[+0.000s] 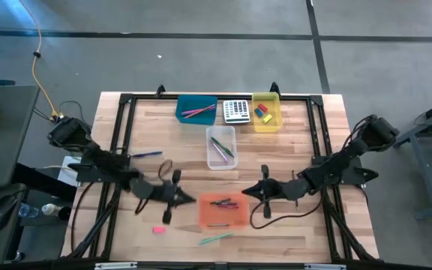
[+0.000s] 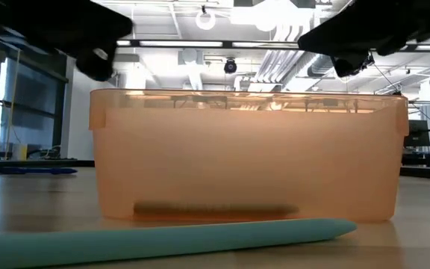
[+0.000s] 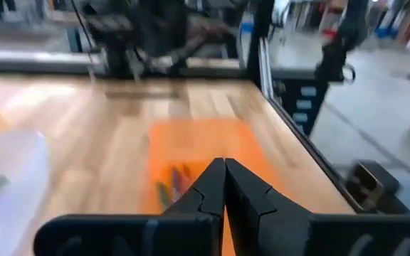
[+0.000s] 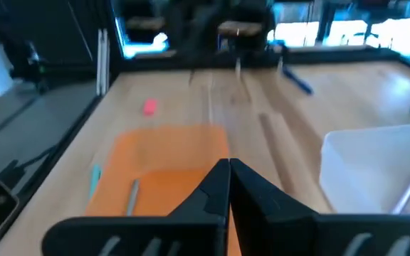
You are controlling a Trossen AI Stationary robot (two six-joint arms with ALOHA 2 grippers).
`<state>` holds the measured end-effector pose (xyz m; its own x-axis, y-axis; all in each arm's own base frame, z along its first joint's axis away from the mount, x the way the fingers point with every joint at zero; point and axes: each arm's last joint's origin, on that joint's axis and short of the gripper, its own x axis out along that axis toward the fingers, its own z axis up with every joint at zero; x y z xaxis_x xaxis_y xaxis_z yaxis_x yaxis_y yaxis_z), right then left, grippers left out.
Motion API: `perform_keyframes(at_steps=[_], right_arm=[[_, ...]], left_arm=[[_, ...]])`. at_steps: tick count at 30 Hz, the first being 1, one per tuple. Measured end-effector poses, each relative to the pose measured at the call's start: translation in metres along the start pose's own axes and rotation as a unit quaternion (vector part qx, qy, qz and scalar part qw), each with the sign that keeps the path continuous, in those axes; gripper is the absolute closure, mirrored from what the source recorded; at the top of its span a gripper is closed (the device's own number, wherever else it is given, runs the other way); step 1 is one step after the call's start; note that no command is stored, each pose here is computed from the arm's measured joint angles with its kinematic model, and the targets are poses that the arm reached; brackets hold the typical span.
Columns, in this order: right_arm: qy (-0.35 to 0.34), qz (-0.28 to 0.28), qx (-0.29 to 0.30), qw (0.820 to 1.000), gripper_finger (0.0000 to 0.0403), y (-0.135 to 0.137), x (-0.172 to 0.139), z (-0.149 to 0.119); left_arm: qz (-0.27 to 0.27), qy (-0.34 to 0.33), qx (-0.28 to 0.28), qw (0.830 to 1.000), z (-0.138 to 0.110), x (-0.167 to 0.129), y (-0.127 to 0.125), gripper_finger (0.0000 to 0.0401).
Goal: Sort crayons/erasers/pens/pencils in bins
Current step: Put the light blue pen into the transparent bin
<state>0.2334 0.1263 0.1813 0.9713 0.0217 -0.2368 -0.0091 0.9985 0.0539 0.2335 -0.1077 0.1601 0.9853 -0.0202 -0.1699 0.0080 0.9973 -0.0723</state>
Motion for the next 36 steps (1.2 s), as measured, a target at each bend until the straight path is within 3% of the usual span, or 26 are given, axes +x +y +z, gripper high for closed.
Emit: perform_keyframes(at_steps=[7,11,14,18,25,31,36], right_arm=[[-0.061,-0.015,-0.02,0.998,0.0403,-0.01,-0.009,-0.007],[-0.064,-0.008,-0.014,0.998,0.0403,-0.007,-0.011,-0.007],[-0.068,-0.001,-0.017,0.998,0.0403,-0.004,-0.012,-0.007],[-0.074,0.006,-0.022,0.997,0.0403,0.001,-0.013,-0.004],[-0.078,0.025,-0.025,0.996,0.0403,0.011,-0.016,0.0],[-0.075,0.048,-0.023,0.996,0.0403,0.021,-0.022,-0.002],[-0.077,0.063,-0.027,0.995,0.0403,0.028,-0.027,-0.003]], left_arm=[[0.016,0.155,-0.027,0.987,0.006,0.004,-0.074,0.0401],[-0.003,0.181,-0.047,0.982,-0.001,0.015,-0.116,0.0401],[0.013,0.197,-0.044,0.979,-0.017,0.026,-0.138,0.0401],[0.054,0.187,-0.065,0.979,-0.029,0.04,-0.153,0.0393],[0.075,0.187,-0.09,0.975,-0.046,0.06,-0.165,0.0343],[0.106,0.188,-0.075,0.973,-0.061,0.072,-0.17,0.0297],[0.149,0.171,-0.06,0.972,-0.062,0.076,-0.169,0.0289]])
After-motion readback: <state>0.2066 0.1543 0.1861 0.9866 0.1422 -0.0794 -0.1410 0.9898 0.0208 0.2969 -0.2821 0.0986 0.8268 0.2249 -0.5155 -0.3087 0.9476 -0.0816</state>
